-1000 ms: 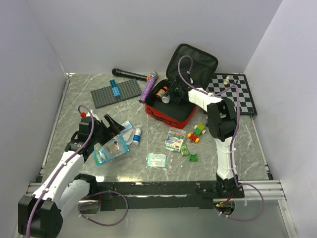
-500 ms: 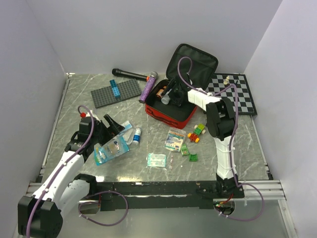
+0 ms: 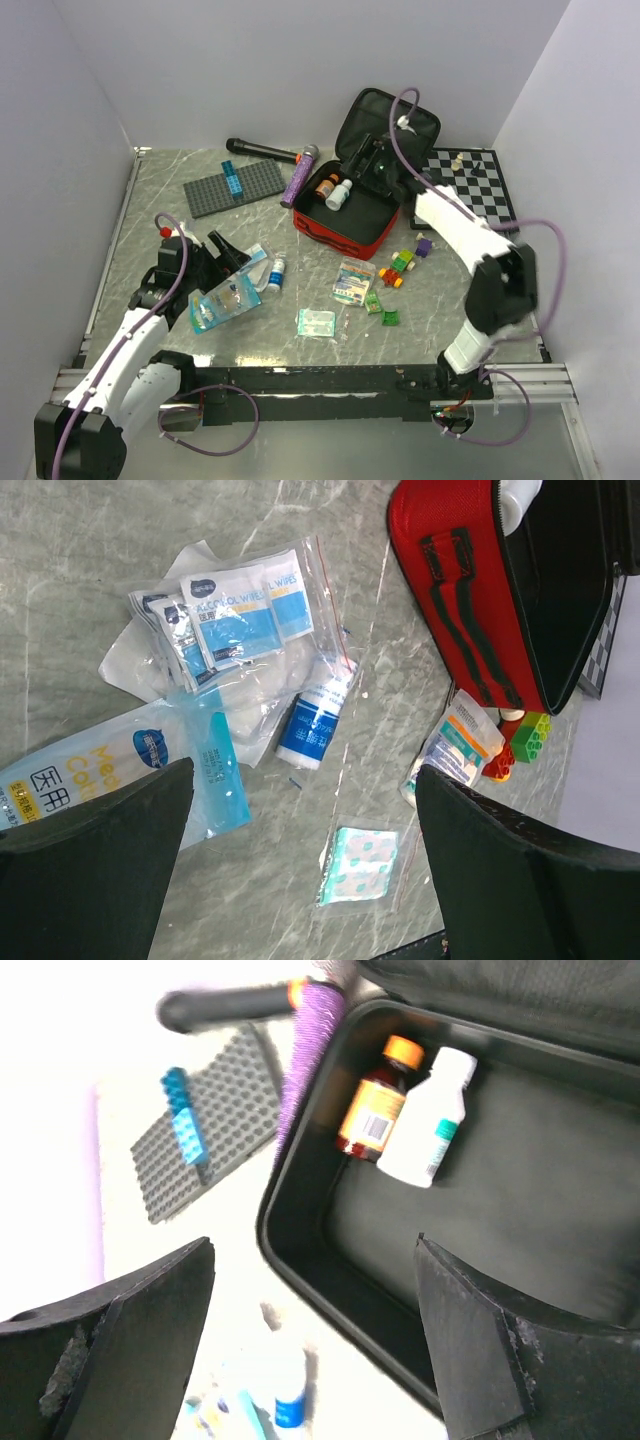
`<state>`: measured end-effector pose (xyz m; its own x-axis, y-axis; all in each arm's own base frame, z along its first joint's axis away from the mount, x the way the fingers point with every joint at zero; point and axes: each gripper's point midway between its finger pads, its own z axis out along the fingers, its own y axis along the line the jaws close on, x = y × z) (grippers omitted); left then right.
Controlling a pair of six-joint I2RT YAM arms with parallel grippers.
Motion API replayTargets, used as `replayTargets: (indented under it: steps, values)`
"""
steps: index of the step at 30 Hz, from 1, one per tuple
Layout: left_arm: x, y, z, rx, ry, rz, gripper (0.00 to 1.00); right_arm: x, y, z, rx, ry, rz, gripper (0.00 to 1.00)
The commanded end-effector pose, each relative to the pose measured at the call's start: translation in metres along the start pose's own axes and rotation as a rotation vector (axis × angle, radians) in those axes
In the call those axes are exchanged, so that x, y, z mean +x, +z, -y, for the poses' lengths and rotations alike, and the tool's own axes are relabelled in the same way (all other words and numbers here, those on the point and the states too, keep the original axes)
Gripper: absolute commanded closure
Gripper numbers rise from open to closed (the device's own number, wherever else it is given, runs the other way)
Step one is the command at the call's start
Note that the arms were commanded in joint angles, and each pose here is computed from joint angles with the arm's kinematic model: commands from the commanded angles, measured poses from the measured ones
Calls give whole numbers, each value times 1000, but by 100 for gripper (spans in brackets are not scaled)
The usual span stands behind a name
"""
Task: Organize the medicine kit
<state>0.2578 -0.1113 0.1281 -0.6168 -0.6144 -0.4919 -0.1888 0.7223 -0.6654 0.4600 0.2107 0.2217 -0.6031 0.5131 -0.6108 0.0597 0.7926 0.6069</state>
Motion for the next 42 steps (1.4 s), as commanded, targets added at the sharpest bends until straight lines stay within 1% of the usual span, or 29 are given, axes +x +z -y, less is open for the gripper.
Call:
replayTargets:
  steps: [1,4,5,6,9,12,14,17,22,25,28,30,38,42]
  values:
    - [-11,-7,19,69,26,30,4,6,-63,-25,-42,-251,85,14]
    - [-11,-6,21,80,23,31,3,51,-85,-27,-34,-433,40,14]
    - [-11,-7,22,86,21,31,4,67,-90,-22,-28,-460,17,14]
    - [-9,-6,21,87,18,25,4,91,-92,-10,-22,-471,-32,14]
    - [-8,-5,21,98,7,26,4,130,-103,21,-3,-456,-107,15]
    - [-5,-4,21,106,-2,21,4,153,-114,52,44,-478,-132,16]
    - [-5,-5,21,111,-5,23,4,158,-120,78,118,-486,-137,16]
    - [-4,-5,21,111,-5,23,3,162,-132,102,186,-469,-129,16]
    - [-6,-3,22,109,-7,23,4,163,-153,129,258,-385,-90,20]
    - [-5,-2,23,113,-9,18,3,169,-156,142,277,-381,-98,22]
    - [-5,0,25,122,-12,7,3,181,-154,146,275,-385,-147,27]
    - [-4,0,25,120,-13,2,3,187,-152,145,259,-383,-166,28]
    - [-6,-2,25,120,-14,14,3,203,-136,131,185,-416,-245,28]
    - [-8,-4,25,116,-7,25,4,199,-125,122,180,-469,-247,29]
